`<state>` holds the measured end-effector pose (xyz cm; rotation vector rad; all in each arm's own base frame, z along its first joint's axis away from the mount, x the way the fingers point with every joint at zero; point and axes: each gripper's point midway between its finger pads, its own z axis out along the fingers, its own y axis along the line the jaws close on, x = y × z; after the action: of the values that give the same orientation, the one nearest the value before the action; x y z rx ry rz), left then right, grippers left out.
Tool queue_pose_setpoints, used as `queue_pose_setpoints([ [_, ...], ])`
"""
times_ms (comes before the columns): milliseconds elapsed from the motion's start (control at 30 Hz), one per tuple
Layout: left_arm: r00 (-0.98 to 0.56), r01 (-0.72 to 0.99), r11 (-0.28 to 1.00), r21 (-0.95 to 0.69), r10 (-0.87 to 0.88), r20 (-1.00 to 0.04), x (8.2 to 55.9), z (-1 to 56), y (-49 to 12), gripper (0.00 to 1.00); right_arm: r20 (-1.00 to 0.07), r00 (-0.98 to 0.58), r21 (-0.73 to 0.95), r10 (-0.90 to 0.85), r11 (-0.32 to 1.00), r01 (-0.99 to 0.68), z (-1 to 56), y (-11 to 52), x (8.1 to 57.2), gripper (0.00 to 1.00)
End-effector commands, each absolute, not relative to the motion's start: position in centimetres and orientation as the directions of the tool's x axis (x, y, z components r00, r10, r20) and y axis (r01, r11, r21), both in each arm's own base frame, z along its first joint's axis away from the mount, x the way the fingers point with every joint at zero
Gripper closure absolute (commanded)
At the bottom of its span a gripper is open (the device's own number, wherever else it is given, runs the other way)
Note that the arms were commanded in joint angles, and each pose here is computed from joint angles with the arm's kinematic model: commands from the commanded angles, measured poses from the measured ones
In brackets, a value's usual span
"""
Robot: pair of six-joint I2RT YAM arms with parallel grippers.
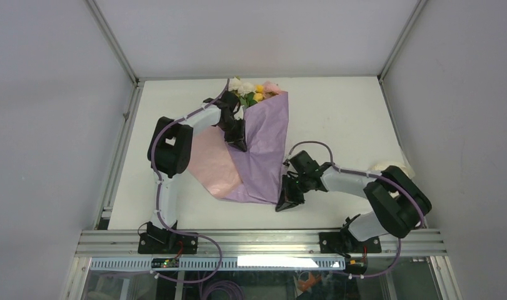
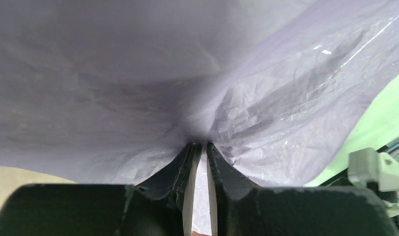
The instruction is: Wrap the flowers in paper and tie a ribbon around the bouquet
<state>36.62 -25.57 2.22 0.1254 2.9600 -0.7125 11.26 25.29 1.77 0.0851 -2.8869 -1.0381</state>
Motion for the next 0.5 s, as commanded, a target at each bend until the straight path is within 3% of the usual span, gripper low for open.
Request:
queue_pose_setpoints([
  [0,-0.983,0.121,0.91,-0.396,0.055,-0.172,38.4,1.9,-24.4,0.82,0.055,-0.992,0.578,-0.112,0.814,-0.06,5.2,22.7,10.7,1.0],
  [200,-0.983,0.124,0.908,-0.4,0.059,-0.171,38.3,2.0,-24.5,0.82,-0.14,-0.97,0.774,-0.197,0.589,-0.232,11.4,28.0,16.0,1.0],
  [333,-0.981,0.136,0.914,-0.382,0.07,-0.182,38.2,2.0,-24.1,0.81,-0.18,-0.982,0.733,-0.051,0.659,-0.169,8.8,28.8,22.7,1.0],
  [467,-0.98,0.139,0.919,-0.37,0.073,-0.185,38.2,1.9,-23.8,0.81,-0.09,-0.996,0.672,0.0,0.738,-0.061,3.6,27.0,23.3,1.0],
])
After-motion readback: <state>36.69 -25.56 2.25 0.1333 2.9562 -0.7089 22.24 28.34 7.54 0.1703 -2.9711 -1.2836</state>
